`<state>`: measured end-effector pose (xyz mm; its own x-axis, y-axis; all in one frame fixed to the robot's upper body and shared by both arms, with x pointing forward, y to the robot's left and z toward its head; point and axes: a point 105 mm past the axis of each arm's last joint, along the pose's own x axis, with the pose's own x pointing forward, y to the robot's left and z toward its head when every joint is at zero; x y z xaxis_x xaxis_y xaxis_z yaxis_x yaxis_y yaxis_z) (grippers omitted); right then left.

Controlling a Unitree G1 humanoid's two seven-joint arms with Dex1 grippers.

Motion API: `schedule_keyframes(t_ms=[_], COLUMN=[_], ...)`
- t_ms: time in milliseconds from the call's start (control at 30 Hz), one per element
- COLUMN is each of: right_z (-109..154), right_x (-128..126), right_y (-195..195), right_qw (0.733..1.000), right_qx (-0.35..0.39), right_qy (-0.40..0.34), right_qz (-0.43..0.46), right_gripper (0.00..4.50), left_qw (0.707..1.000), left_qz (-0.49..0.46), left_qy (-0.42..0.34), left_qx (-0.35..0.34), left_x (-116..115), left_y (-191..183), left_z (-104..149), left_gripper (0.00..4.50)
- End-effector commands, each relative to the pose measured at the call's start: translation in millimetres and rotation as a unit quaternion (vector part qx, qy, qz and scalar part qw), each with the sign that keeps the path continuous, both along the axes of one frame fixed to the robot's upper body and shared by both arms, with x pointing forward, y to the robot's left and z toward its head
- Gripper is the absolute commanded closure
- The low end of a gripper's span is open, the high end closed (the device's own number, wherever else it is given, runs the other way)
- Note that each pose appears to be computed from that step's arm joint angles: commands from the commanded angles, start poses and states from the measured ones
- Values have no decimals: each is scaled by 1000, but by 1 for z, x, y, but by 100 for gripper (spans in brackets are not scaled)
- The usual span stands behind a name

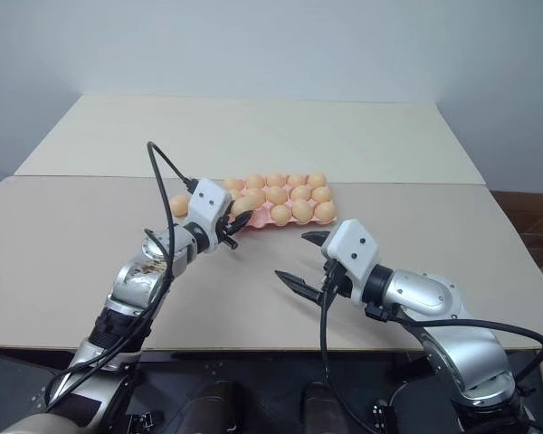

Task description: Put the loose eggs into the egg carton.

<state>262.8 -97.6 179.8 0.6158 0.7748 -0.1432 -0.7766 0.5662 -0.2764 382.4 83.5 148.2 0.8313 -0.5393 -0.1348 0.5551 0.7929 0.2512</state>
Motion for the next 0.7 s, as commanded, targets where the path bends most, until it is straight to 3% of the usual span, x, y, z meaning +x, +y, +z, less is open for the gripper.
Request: schedule_keyframes(t_ms=[33,533,567,700], right_z=[12,11,11,11], right_x=[-3,-10,-10,-10], right_y=[3,7,7,8], right_qw=[1000,1000,1000,1000], right_qx=[1,-2,-2,-2], right_qy=[-23,-27,-26,-25], right_qz=[-1,13,14,17], right_gripper=[0,0,0,0], left_qw=[999,999,999,998], left_qz=[-22,-29,-27,-27], left_qy=[-33,-39,-41,-48], left_qx=[2,-20,-22,-15], left_x=[2,12,13,13], left_y=[-9,-17,-17,-17], left_z=[14,10,11,13], left_gripper=[312,312,246,120])
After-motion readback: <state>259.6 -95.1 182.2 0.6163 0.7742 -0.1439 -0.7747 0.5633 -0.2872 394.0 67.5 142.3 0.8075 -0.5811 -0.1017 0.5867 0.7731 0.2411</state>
